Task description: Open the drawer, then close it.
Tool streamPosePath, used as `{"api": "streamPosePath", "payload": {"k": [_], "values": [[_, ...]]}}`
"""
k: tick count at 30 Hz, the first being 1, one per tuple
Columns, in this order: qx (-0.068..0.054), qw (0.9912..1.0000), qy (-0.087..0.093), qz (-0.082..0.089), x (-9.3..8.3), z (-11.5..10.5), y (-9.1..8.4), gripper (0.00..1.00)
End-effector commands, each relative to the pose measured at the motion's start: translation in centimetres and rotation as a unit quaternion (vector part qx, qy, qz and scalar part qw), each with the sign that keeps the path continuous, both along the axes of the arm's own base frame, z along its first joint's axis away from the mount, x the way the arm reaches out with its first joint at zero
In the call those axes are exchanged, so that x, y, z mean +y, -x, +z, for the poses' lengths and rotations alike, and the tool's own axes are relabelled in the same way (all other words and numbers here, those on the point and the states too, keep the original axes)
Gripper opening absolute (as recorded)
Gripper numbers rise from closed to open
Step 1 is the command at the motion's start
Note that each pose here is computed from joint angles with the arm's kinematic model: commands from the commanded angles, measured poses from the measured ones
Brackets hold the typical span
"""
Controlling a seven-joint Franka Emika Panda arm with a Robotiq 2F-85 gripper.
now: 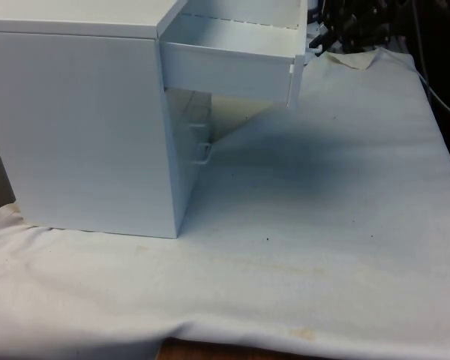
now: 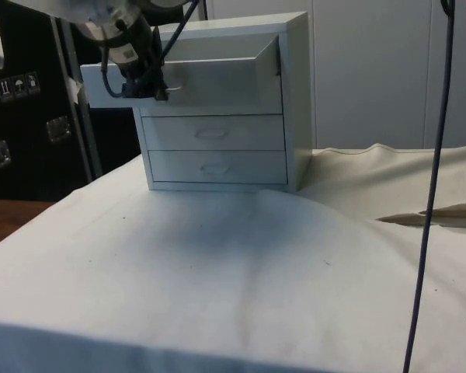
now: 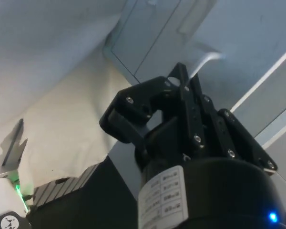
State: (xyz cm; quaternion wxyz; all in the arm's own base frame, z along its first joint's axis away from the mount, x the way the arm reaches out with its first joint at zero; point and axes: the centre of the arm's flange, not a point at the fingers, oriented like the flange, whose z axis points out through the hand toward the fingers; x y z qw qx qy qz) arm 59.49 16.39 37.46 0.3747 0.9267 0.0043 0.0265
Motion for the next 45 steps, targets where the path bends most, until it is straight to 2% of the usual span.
{"api": "streamPosePath", "payload": {"k": [1, 4, 5, 8, 9, 10, 12, 13, 16, 18, 19, 20, 21, 25, 26, 32, 34, 37, 45], "values": [[-0.001, 1.0, -0.002, -0.001, 0.5, 0.1, 0.1, 0.0], [-0.001, 1.0, -0.003, 0.0, 0.3, 0.1, 0.0, 0.03], [-0.001, 0.99999, -0.003, 0.0, 0.2, 0.1, 0.0, 0.12], [-0.001, 0.99999, -0.004, 0.0, 0.1, 0.1, 0.0, 0.28], [-0.001, 1.0, -0.001, 0.0, 0.1, 0.0, 0.0, 0.36], [-0.001, 0.99999, -0.004, 0.0, 0.0, 0.1, 0.0, 0.36], [-0.001, 0.99999, -0.004, -0.001, -0.1, 0.1, 0.0, 0.46], [-0.001, 0.99999, -0.004, -0.001, -0.1, 0.1, 0.0, 0.56], [-0.001, 0.99999, -0.004, 0.0, -0.1, 0.1, 0.0, 0.72], [-0.001, 1.0, -0.001, -0.002, -0.1, 0.0, 0.0, 0.82], [-0.001, 0.99999, -0.004, 0.0, -0.1, 0.1, 0.0, 0.82], [-0.001, 0.99999, -0.003, -0.001, -0.1, 0.1, 0.0, 0.87], [-0.001, 0.99999, -0.003, -0.001, 0.4, -0.6, 0.0, 0.97], [-0.003, 0.99999, -0.002, -0.003, 1.3, -1.7, 0.2, 1.0], [-0.003, 0.99999, 0.002, -0.003, 1.0, -1.4, 0.2, 1.0], [-0.007, 0.99996, 0.004, -0.004, 2.9, -3.4, 0.4, 1.0], [-0.009, 0.99991, 0.009, -0.004, 2.9, -3.5, 0.4, 1.0], [-0.009, 0.99992, 0.007, -0.006, 3.5, -4.1, 0.4, 1.0], [-0.01, 0.99988, 0.01, -0.005, 3.5, -4.1, 0.4, 1.0]]}}
